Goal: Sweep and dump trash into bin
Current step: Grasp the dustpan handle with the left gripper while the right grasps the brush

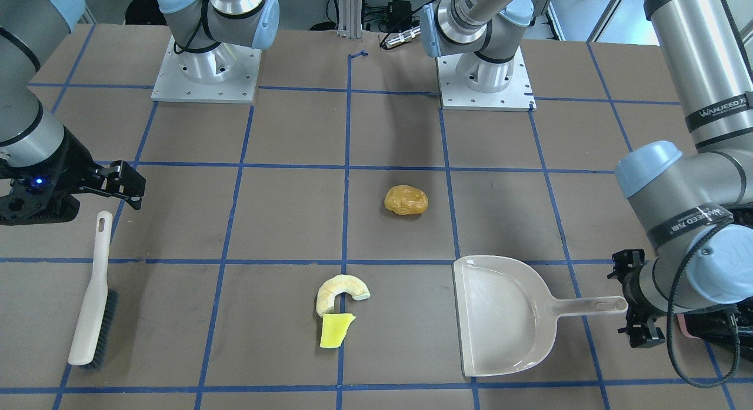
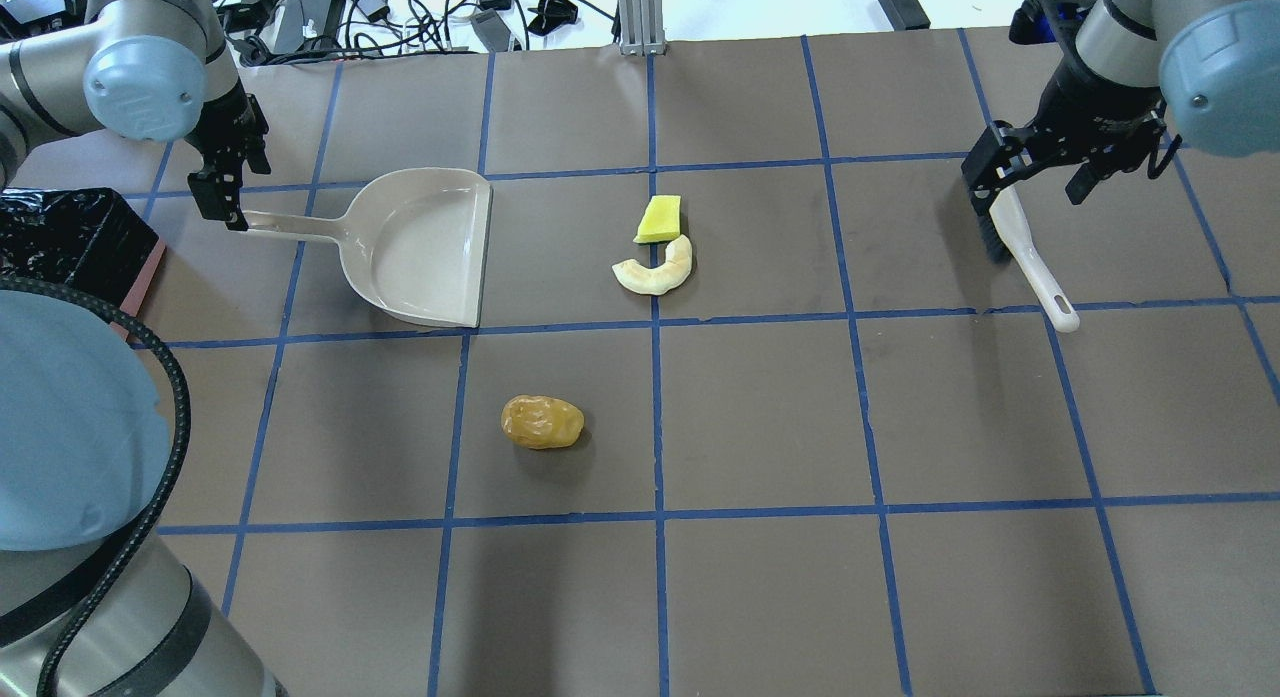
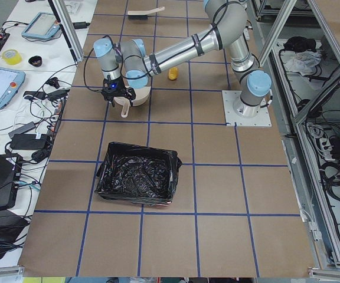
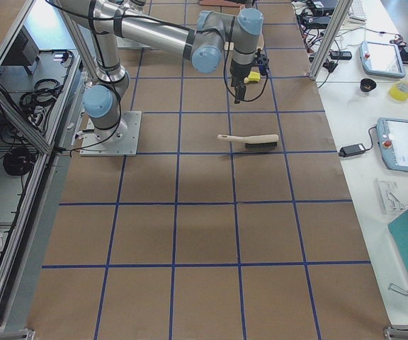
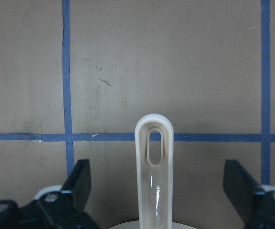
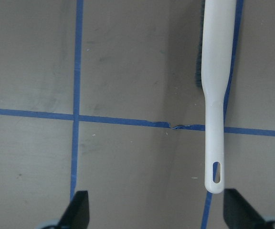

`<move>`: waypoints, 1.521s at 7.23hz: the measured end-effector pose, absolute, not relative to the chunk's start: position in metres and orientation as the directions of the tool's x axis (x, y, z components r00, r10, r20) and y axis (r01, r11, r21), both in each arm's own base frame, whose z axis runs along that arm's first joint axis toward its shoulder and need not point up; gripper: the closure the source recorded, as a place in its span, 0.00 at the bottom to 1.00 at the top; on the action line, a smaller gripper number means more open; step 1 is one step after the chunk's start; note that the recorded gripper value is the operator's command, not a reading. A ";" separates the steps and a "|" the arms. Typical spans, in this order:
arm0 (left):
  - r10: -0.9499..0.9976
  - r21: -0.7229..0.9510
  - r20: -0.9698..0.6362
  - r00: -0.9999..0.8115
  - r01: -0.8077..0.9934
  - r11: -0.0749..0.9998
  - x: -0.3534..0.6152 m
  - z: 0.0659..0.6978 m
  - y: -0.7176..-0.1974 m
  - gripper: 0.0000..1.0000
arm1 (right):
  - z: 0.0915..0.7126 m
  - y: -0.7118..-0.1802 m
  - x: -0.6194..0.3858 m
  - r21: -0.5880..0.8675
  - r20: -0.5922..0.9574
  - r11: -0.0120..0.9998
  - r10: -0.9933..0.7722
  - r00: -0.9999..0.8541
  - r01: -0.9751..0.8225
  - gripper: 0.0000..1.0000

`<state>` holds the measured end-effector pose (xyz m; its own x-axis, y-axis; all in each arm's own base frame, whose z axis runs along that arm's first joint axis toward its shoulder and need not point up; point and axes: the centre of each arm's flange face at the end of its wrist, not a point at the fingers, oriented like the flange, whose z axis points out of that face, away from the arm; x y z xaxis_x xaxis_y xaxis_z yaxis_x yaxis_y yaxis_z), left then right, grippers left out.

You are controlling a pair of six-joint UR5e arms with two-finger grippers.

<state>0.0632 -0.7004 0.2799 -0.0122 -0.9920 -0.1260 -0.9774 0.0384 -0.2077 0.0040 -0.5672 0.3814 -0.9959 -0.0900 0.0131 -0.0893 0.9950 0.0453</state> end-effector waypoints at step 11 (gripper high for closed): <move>-0.986 -0.110 -0.161 -0.043 -0.992 0.062 0.069 0.248 -0.692 0.40 | 0.238 -0.569 -0.055 0.164 0.115 0.986 -0.046 -0.992 -0.026 0.00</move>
